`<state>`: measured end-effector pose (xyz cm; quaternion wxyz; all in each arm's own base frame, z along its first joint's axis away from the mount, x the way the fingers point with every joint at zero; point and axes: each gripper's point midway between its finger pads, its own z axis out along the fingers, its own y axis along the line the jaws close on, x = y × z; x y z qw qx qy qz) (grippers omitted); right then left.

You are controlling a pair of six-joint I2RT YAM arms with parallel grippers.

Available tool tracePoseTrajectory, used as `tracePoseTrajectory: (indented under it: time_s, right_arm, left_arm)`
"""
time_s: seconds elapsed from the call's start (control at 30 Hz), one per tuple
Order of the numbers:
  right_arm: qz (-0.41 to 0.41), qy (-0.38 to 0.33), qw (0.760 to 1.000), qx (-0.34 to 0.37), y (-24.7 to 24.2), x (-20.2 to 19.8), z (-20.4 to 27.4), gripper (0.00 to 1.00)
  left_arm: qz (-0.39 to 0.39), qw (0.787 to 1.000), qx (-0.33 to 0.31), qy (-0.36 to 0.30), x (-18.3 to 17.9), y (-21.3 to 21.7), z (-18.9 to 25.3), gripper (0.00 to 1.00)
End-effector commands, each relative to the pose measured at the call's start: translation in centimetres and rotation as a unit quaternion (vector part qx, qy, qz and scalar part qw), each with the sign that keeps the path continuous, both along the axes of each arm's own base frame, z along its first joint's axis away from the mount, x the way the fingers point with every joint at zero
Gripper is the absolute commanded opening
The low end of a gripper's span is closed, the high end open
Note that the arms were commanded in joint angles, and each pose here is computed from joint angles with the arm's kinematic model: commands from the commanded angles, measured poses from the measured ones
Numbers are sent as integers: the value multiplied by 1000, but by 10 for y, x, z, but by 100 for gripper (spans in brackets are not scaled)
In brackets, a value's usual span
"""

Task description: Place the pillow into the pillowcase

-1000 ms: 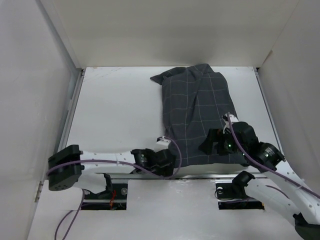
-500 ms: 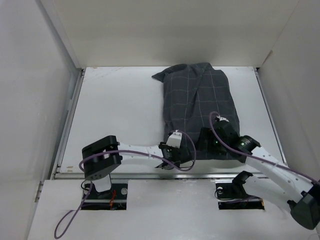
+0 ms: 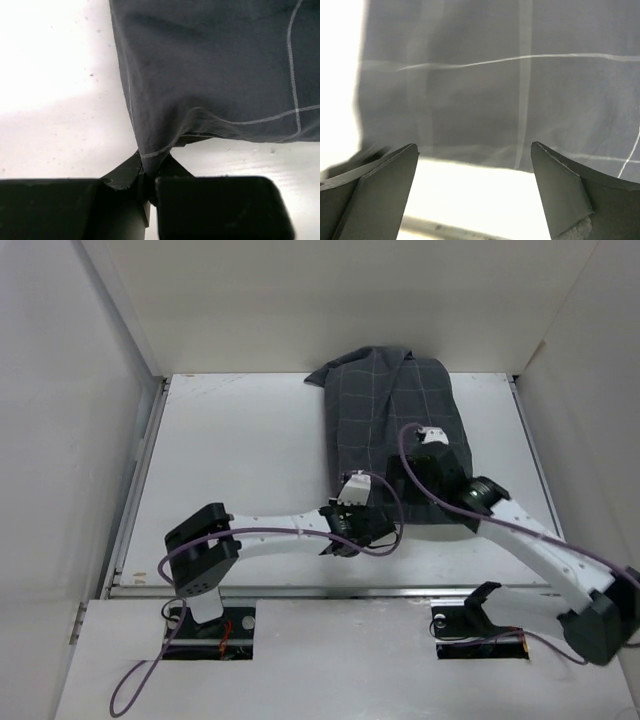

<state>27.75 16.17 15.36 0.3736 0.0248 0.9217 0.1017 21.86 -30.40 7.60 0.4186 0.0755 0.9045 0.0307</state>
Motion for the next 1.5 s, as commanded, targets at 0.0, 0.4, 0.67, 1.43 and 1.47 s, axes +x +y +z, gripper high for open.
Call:
tracePoseTrajectory:
  time_s: [0.0, 0.4, 0.67, 1.43, 1.47]
  right_arm:
    - [65, -95, 992, 43, 4, -29, 74, 99]
    - [217, -48, 965, 138, 37, -98, 24, 0]
    - [62, -62, 994, 65, 4, -55, -4, 44]
    - [232, -22, 970, 67, 84, -107, 17, 95]
    - [227, -26, 972, 63, 86, -102, 17, 95]
  left_arm:
    - [-17, 998, -33, -42, 2, 7, 62, 0]
    - [-96, 986, -129, -47, -11, -18, 120, 0]
    - [-89, 985, -134, -62, -15, -15, 143, 0]
    - [129, 969, -146, -152, 67, 85, 232, 0]
    - [129, 969, -145, -152, 66, 88, 230, 0]
